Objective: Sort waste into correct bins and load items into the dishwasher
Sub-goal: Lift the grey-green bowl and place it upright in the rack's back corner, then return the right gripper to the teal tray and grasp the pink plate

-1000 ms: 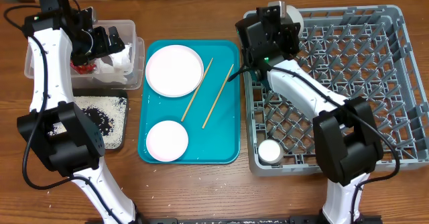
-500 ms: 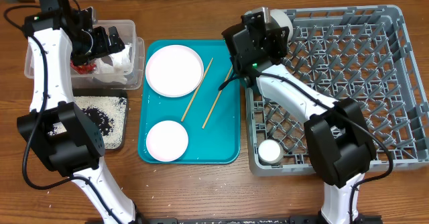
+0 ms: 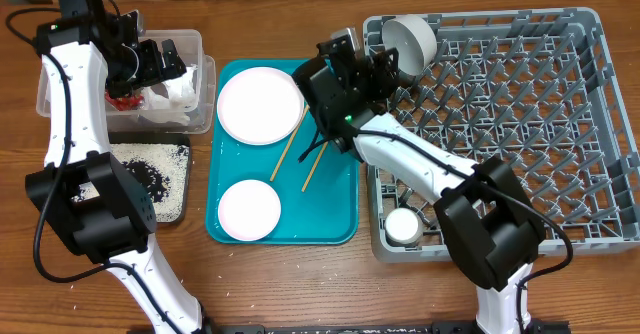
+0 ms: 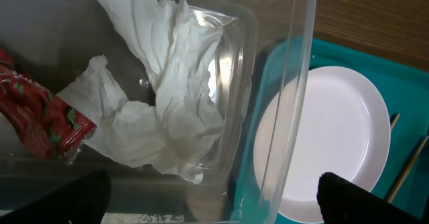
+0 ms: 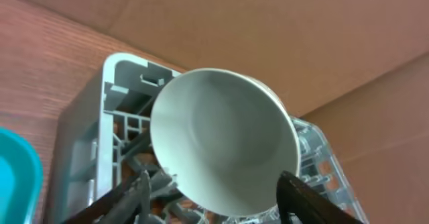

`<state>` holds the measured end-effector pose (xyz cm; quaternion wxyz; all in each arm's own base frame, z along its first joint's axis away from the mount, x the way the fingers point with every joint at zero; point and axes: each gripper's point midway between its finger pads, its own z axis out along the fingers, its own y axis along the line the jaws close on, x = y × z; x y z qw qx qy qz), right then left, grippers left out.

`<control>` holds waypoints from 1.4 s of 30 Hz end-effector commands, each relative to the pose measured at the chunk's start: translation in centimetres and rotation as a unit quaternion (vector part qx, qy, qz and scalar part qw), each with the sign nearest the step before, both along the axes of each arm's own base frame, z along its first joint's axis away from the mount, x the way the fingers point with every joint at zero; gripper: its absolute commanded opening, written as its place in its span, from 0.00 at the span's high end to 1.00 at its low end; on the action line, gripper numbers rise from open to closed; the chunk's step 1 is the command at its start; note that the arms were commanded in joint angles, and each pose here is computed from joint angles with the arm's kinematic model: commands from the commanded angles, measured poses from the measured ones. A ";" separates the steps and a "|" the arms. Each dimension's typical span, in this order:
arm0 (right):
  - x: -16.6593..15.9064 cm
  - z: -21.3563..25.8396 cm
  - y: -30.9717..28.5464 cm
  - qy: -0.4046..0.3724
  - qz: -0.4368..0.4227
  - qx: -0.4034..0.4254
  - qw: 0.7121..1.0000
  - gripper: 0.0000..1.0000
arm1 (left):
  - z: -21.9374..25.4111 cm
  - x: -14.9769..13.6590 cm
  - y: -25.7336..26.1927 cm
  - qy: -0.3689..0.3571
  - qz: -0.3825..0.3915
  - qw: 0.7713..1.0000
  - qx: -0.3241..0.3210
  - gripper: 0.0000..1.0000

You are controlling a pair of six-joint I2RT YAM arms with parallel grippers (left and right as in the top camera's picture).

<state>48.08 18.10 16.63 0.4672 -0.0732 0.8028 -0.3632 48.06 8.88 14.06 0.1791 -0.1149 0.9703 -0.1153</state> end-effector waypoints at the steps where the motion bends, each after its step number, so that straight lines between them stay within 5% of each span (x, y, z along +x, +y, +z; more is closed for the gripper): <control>1: 1.1 4.2 0.4 -0.043 0.038 0.176 0.983 0.23 | 1.5 0.4 0.2 -0.018 0.000 1.000 0.007 0.00; 4: 1.6 7.3 -0.8 -0.039 0.078 0.313 0.946 0.18 | 1.5 0.4 0.2 -0.018 0.000 1.000 0.007 0.00; 7: 1.6 8.7 -6.1 -0.048 0.026 0.408 0.911 0.18 | 1.5 0.4 0.1 -0.018 0.000 1.000 0.007 0.00; 14: 4.0 5.8 -12.6 0.002 0.017 0.550 0.835 0.31 | 1.5 0.4 0.2 -0.019 0.000 1.000 0.007 0.00; 19: 5.4 2.6 -13.3 0.020 0.008 0.558 0.830 0.42 | 1.5 0.4 0.2 -0.019 0.000 1.000 0.007 0.00; 35: 5.1 -2.0 -8.3 0.109 0.061 0.564 0.816 0.45 | 1.5 0.4 0.2 -0.018 0.000 1.000 0.007 0.00; 42: 2.7 4.7 -6.0 0.088 0.116 0.553 0.820 0.45 | 1.5 0.4 0.2 -0.019 0.000 1.000 0.007 0.00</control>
